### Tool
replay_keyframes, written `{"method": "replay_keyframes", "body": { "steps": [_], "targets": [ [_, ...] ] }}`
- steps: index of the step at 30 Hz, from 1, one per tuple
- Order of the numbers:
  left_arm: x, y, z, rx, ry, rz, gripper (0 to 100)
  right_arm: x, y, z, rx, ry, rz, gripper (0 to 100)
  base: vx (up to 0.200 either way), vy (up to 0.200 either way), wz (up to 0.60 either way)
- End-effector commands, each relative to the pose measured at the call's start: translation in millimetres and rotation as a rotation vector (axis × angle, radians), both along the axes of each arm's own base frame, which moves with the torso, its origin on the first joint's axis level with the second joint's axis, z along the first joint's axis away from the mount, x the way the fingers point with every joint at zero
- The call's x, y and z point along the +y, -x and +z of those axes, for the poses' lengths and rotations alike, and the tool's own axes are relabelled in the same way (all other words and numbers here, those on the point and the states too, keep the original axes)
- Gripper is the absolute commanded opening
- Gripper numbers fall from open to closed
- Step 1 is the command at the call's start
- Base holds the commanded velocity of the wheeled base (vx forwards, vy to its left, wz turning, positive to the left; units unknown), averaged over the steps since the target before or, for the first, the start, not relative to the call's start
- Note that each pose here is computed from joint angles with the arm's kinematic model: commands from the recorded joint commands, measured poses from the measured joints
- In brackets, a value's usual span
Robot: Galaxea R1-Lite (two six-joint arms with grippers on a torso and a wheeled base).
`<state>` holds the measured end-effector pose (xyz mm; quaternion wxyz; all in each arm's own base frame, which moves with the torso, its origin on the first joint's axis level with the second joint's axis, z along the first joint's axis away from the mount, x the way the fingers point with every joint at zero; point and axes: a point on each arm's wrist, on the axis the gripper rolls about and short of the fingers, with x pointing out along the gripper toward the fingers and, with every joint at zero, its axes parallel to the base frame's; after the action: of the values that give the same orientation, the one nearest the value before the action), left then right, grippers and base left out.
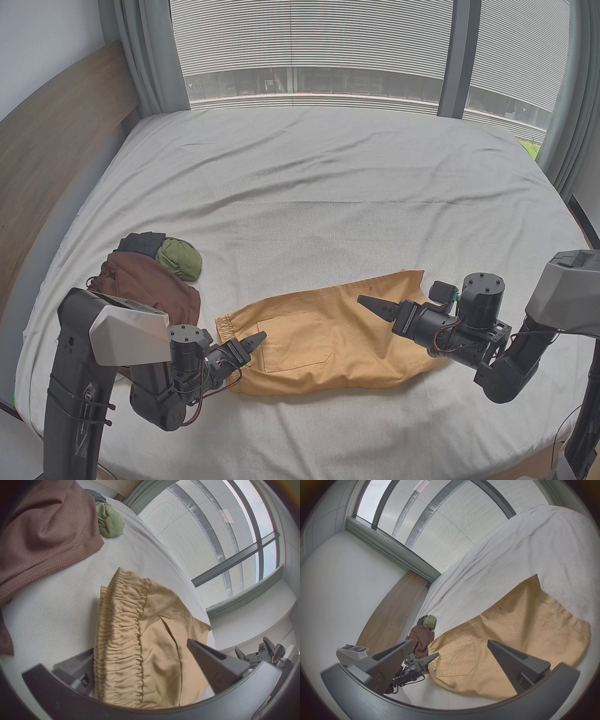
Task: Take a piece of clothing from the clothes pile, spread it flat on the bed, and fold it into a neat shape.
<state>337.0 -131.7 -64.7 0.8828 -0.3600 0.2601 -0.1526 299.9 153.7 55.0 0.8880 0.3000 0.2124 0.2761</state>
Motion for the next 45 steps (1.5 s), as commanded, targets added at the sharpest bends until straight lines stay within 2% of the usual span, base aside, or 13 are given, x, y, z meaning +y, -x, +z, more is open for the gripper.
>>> {"method": "replay_keyframes", "body": {
  "steps": [1, 8, 17, 29, 45],
  "targets": [
    [0.2, 0.0, -0.4, 0.001, 0.002, 0.001, 0, 0.5, 0.1, -0.8, 0.002, 0.001, 0.002, 100, 0.000, 0.000, 0.00],
    [4.4, 1.9, 2.6, 0.005, -0.001, 0.009, 0, -0.5, -0.4, -0.8, 0.002, 0.001, -0.001, 100, 0.000, 0.000, 0.00],
    [21.5, 9.0, 26.7, -0.012, 0.001, 0.036, 0, -2.4, -1.2, -1.6, 0.005, 0.002, -0.007, 100, 0.000, 0.000, 0.00],
    [43.3, 18.8, 42.6, 0.003, 0.030, 0.010, 0, -2.2, -1.6, -5.2, 0.015, 0.007, -0.007, 100, 0.000, 0.000, 0.00],
    [65.7, 27.0, 50.5, 0.015, 0.026, 0.033, 0, -2.2, -1.6, -5.2, 0.015, 0.007, -0.007, 100, 0.000, 0.000, 0.00]
  ]
}}
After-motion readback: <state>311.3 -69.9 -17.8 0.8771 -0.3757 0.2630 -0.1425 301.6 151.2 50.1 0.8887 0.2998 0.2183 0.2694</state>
